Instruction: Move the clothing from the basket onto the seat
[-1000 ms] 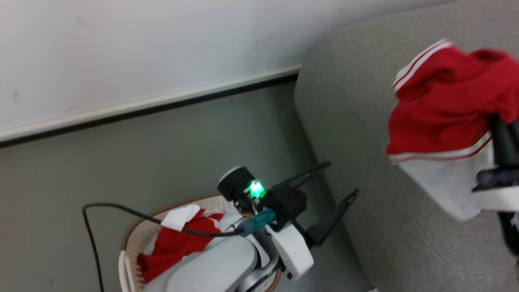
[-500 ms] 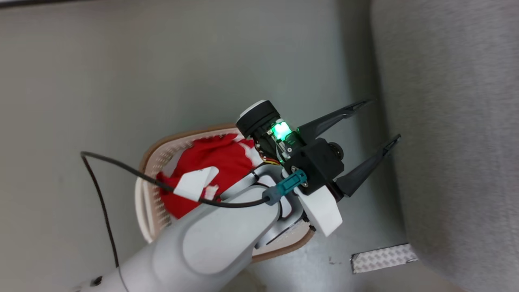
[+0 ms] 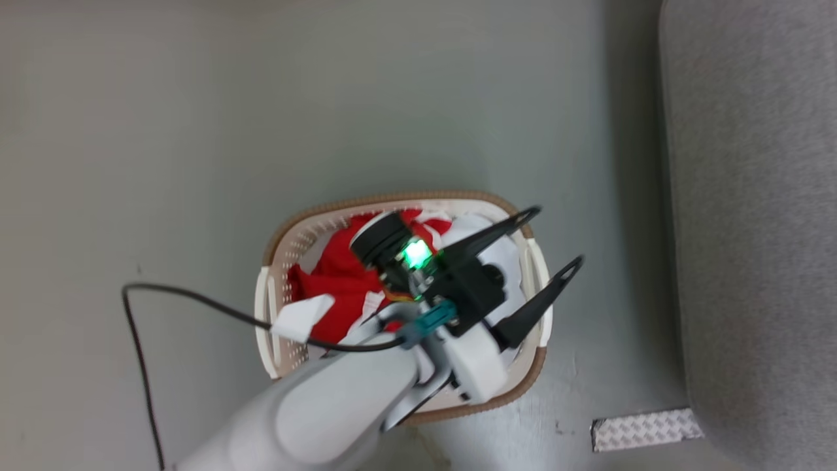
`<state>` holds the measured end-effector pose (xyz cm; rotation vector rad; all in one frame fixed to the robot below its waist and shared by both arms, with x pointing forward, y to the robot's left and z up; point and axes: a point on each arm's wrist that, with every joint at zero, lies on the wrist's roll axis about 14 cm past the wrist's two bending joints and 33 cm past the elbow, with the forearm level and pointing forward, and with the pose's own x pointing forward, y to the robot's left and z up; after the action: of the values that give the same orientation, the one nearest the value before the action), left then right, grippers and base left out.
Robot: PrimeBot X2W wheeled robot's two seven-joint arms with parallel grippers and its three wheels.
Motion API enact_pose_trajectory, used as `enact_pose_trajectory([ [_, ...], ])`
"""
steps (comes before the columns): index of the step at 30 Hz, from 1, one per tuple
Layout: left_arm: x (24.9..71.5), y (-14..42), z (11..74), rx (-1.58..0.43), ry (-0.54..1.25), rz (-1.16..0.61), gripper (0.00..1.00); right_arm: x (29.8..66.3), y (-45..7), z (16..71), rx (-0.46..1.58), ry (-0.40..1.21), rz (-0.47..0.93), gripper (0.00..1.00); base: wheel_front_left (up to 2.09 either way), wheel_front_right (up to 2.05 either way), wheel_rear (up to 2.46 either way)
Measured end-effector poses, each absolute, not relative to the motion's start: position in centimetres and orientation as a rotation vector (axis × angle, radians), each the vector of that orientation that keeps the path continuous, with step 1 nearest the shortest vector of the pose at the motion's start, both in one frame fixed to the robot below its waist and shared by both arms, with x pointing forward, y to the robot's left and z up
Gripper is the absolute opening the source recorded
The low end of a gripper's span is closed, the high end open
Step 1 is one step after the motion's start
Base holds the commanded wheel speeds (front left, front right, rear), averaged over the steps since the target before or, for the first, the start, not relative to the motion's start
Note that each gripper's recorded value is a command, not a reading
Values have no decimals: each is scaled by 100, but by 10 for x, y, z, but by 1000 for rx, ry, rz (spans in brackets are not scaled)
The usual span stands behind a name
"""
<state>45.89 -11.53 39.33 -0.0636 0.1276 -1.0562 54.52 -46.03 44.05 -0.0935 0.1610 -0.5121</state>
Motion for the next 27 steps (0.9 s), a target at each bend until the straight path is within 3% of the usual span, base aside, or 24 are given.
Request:
enact_pose_trajectory([
  [11, 444, -78, 420, -58, 124, -923, 100, 475, -425, 491, -224, 53, -400, 100, 0, 0, 0],
  [27, 389, 49, 480, -89, 53, -439, 100, 355, -274, 523, -53, -117, -137, 100, 0, 0, 0],
])
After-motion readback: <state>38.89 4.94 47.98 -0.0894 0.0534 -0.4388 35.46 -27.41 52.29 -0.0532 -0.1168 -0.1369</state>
